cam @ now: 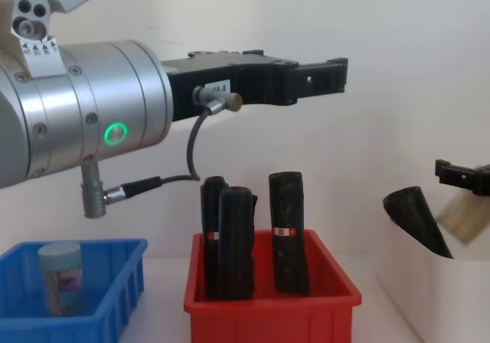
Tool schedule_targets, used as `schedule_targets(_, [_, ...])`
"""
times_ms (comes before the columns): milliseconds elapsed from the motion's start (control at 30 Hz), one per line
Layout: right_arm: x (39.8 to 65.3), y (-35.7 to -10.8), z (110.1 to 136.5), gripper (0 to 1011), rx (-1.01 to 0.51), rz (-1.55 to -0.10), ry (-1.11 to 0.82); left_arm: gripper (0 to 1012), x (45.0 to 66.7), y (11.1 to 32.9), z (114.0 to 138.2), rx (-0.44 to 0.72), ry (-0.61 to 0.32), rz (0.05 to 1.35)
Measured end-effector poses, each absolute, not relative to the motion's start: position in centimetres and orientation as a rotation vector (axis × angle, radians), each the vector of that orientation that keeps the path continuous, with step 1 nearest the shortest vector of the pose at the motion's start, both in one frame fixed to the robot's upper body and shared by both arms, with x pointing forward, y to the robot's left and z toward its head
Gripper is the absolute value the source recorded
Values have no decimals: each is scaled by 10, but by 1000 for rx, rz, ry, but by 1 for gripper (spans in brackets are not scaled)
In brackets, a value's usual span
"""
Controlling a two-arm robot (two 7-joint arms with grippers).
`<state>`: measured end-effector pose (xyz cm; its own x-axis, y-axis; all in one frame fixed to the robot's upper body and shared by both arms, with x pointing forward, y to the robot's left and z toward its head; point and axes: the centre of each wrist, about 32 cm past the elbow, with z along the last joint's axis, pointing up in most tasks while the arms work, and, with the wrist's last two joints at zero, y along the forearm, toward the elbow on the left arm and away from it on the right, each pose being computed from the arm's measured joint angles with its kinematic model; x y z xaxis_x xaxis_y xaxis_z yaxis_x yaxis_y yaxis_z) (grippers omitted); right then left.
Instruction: Pick the cotton swabs from the blue box and place them into the white box.
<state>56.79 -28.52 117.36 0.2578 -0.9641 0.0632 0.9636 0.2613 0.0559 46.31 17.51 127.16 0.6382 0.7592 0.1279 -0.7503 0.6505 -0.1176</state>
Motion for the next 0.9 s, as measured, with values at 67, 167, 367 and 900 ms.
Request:
schedule_targets(67, [568,-285,1174,1002,5,-1305,-89,1003,463,175,1272,-55,-172,862])
schedule_targets(167, [570,-285,1174,1002,3,-1302,-87,1003,463,175,1272,-55,-172,862])
schedule_targets(367, [571,-284,1174,1002,1,-1298,-85,1003,463,175,1272,-55,-172,862])
schedule_targets(900, [573,-284,1175,1002,-3,-1294,-83,1003,463,175,1272,-55,-172,862])
